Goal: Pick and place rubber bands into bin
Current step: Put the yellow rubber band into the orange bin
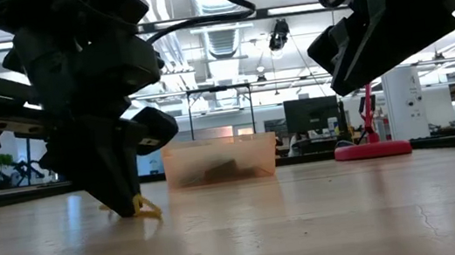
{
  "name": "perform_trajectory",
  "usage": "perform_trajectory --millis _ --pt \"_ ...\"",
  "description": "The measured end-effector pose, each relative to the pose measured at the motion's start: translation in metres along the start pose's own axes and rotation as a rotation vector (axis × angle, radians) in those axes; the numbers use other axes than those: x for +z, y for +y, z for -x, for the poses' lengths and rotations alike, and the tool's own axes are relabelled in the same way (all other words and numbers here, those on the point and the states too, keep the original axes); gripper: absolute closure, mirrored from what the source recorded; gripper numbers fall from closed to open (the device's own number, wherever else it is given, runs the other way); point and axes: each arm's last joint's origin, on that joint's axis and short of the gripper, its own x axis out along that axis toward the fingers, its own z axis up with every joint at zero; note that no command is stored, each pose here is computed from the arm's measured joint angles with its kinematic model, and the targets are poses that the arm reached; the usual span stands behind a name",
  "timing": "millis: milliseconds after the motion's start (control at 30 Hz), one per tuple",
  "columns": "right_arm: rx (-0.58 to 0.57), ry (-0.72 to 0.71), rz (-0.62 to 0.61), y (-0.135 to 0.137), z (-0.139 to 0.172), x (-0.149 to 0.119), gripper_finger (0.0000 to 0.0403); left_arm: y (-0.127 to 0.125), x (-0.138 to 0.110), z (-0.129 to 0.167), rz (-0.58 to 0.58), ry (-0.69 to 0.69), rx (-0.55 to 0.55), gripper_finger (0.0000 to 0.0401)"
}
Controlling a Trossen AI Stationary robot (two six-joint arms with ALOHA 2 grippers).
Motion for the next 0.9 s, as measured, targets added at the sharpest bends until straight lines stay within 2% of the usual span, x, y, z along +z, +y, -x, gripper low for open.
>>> perform_trajectory --millis 233,533,900 --pt "0.000 -0.001 0.000 0.000 0.000 0.000 0.0324 0.000 0.017 0.029 -0.024 -0.121 0.071 0.0401" --pt "0.001 -0.001 0.000 0.000 0.000 0.000 0.0332 -0.004 0.034 0.073 -0.075 -0.282 0.106 0.0401" --pt "0.001 -0.001 0.000 0.000 0.000 0.000 0.0328 0.000 0.043 0.123 -0.177 -0.402 0.364 0.0401"
